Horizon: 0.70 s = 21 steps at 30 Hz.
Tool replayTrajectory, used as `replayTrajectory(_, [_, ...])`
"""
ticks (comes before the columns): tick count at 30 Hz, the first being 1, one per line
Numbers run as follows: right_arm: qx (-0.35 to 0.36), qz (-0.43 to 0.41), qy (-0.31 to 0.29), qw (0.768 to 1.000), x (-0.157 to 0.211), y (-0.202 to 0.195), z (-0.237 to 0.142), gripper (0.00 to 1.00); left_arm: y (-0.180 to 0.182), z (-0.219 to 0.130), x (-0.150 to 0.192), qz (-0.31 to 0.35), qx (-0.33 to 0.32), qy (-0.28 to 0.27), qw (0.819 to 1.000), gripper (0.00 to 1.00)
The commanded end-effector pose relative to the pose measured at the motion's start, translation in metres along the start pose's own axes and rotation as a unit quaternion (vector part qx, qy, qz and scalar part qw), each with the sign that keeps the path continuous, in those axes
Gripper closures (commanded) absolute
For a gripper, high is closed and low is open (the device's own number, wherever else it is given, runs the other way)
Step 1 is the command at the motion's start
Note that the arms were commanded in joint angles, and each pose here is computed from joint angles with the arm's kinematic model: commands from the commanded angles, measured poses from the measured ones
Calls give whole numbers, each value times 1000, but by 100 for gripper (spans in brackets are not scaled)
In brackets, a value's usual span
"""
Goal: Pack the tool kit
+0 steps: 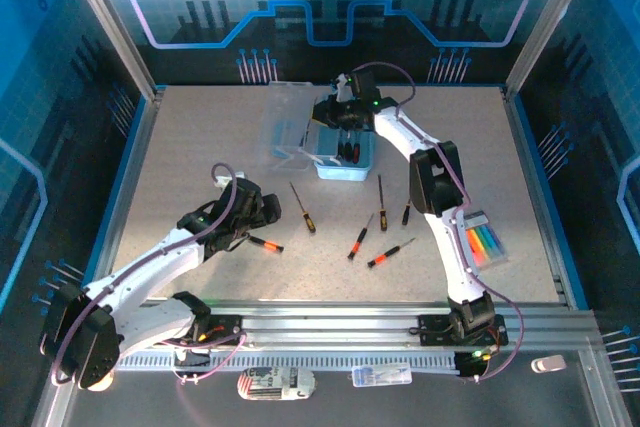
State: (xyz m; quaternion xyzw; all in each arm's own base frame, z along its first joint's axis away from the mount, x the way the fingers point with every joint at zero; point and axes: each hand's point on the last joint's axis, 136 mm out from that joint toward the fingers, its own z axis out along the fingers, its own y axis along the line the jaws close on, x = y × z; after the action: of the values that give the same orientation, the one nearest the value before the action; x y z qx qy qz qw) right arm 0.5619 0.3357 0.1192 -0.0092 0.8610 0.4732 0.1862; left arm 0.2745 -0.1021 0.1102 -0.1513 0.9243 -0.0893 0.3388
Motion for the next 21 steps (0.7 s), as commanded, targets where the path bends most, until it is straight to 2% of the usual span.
replayTrajectory(1, [2, -7, 22, 1000, 7, 4, 4, 83, -10, -4, -9, 2, 16, -2, 1000, 1])
replayTrajectory(5, [1, -5, 21, 1000, 4, 3, 1, 82, -13, -1, -9, -1, 17, 2, 1000, 1])
replayTrajectory(10, [-3, -24, 10, 1000, -2, 19, -14, 78, -18, 3, -6, 1, 24, 15, 1000, 1])
replayTrajectory(19, [-15, -71, -57, 996, -12, 71, -79, 74, -27, 4, -3, 4, 35, 39, 999, 1])
replayTrajectory(21, [-17, -84, -71, 994, -6, 79, -94, 72, -23, 6, -1, 1, 16, 46, 999, 3])
